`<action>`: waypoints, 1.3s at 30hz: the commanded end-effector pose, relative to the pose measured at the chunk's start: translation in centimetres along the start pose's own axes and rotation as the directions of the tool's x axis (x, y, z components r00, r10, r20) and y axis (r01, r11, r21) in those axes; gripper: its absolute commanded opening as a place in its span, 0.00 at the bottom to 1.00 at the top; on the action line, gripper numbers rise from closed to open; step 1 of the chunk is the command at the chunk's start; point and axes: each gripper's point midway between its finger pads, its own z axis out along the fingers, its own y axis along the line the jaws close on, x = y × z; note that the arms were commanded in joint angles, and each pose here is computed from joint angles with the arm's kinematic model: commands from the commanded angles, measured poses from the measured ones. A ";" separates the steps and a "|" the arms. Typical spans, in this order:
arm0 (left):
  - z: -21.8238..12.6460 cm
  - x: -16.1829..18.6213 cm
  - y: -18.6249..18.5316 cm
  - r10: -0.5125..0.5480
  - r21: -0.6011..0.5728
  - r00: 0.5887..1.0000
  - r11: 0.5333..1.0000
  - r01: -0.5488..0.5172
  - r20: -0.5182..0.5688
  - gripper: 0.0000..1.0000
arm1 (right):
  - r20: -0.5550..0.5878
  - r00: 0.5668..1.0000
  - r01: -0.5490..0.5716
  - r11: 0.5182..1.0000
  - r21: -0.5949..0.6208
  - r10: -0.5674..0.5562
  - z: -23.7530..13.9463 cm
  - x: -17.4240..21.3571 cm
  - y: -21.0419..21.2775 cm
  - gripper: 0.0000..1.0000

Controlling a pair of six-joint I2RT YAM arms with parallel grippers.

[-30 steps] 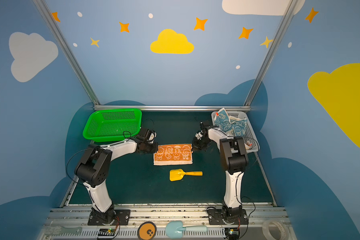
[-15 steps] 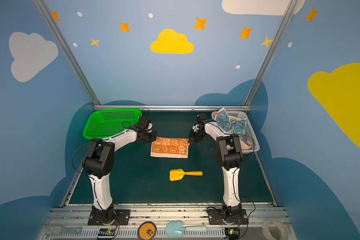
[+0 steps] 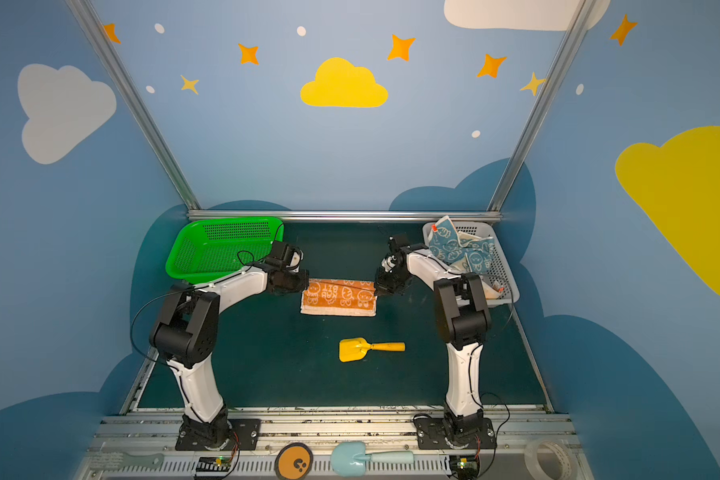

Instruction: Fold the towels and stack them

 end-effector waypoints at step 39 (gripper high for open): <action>0.1 3.0 0.8 -0.059 0.041 0.998 0.997 0.060 -0.006 0.10 | -0.018 0.999 0.028 0.999 0.040 -0.027 1.2 2.5 -0.7 0.00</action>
